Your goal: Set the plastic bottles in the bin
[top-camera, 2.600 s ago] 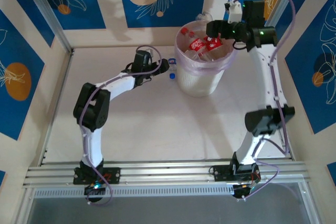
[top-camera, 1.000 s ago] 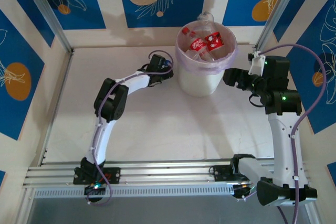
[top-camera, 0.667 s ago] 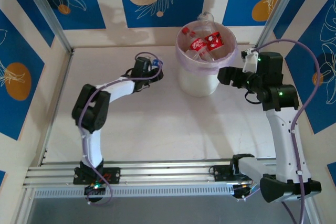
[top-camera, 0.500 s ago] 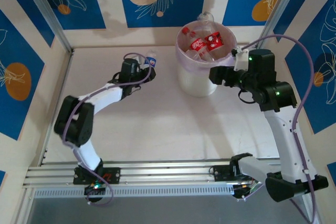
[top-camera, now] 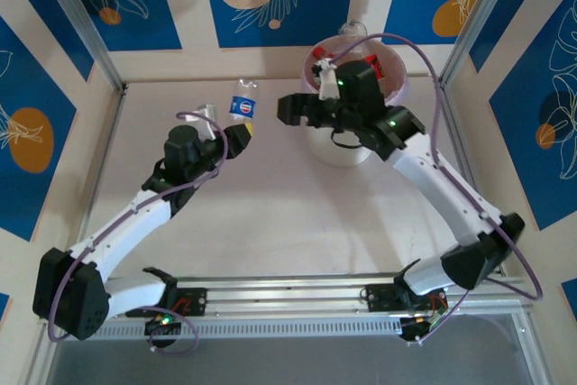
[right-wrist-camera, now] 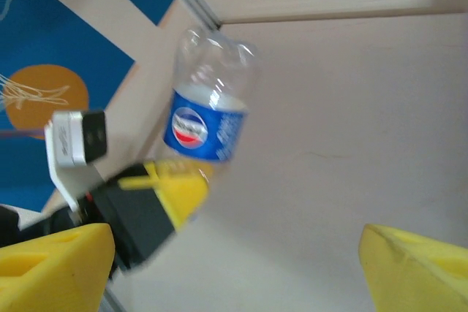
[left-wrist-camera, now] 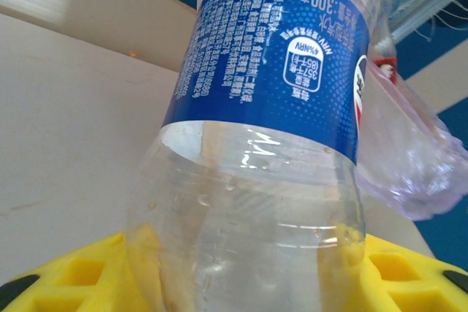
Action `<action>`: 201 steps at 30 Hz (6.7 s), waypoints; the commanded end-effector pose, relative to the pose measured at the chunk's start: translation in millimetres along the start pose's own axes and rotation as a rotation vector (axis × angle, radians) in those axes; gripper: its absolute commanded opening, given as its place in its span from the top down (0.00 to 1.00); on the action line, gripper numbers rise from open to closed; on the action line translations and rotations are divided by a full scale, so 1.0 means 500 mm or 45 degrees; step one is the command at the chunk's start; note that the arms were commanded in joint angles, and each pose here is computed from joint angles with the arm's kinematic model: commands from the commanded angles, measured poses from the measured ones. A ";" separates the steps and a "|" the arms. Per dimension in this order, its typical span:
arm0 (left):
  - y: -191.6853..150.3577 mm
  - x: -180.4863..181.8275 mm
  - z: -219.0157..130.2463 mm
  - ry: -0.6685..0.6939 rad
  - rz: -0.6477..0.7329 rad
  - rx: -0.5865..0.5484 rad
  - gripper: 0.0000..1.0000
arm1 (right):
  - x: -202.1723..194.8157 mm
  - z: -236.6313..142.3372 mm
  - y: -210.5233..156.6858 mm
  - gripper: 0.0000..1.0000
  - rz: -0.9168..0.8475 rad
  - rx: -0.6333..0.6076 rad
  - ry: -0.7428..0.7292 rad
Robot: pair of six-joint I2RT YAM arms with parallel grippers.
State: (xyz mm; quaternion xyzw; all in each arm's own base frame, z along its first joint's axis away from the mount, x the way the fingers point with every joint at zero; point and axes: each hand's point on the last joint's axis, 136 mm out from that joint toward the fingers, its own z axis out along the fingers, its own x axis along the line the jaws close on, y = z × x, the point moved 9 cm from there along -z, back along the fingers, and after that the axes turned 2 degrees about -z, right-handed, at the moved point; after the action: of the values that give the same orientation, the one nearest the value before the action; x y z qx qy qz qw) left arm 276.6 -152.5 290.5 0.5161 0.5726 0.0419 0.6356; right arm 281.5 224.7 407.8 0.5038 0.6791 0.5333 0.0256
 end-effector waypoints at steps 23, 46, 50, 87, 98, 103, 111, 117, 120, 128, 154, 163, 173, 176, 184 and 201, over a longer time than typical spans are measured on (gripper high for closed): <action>-0.019 -0.108 0.038 -0.434 -0.074 -0.060 0.63 | -0.003 0.162 0.036 0.34 0.127 0.021 0.159; -0.049 -0.008 -0.039 0.051 0.071 0.098 0.00 | -0.087 -0.110 0.228 0.50 -0.407 -0.204 -0.545; -0.052 0.006 -0.030 0.099 0.060 0.118 0.00 | -0.131 -0.141 0.242 0.50 -0.462 -0.191 -0.644; -0.047 -0.001 0.003 0.061 0.035 0.171 0.01 | -0.226 -0.062 0.235 0.20 -0.423 0.094 -0.539; -0.052 0.010 0.003 0.089 0.026 0.170 0.01 | -0.258 -0.046 0.148 0.43 -0.231 0.197 -0.429; -0.054 0.012 0.006 0.086 0.011 0.171 0.01 | -0.280 -0.021 0.110 0.43 -0.163 0.230 -0.388; -0.053 0.012 0.005 0.088 0.005 0.166 0.01 | -0.258 -0.059 0.149 0.41 -0.197 0.118 -0.371; -0.051 0.010 0.010 0.081 0.004 0.164 0.01 | -0.240 -0.156 0.204 0.30 -0.196 -0.080 -0.463; -0.050 0.010 0.011 0.079 0.006 0.163 0.01 | -0.264 -0.201 0.213 0.28 -0.130 -0.141 -0.546; -0.053 0.012 0.012 0.079 0.005 0.170 0.01 | -0.398 -0.257 0.174 0.32 0.180 -0.161 -0.602; -0.045 0.017 -0.005 0.155 0.068 0.175 0.01 | -0.529 -0.163 0.130 0.53 0.418 -0.065 -0.290; -0.042 0.026 -0.028 0.222 0.103 0.172 0.01 | -0.483 -0.095 0.100 0.55 0.369 0.046 -0.191; -0.036 0.041 -0.059 0.327 0.148 0.158 0.01 | -0.391 -0.029 0.063 0.55 0.320 0.139 -0.043; -0.030 0.051 -0.073 0.369 0.154 0.140 0.00 | -0.362 -0.015 0.059 0.54 0.293 0.159 -0.015; -0.009 0.113 -0.123 0.729 0.294 0.097 0.00 | -0.387 -0.120 0.084 0.05 0.277 -0.045 -0.263; -0.033 0.336 -0.128 1.280 0.684 0.029 0.00 | -0.577 -0.100 -0.226 0.01 0.090 -0.061 -0.936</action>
State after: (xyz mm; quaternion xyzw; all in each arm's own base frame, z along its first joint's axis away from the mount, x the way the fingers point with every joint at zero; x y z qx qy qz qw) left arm 264.8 -18.5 175.5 0.5716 0.6800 0.3898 0.2430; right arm 304.9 -2.3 190.2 0.7137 0.6048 0.3091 0.1711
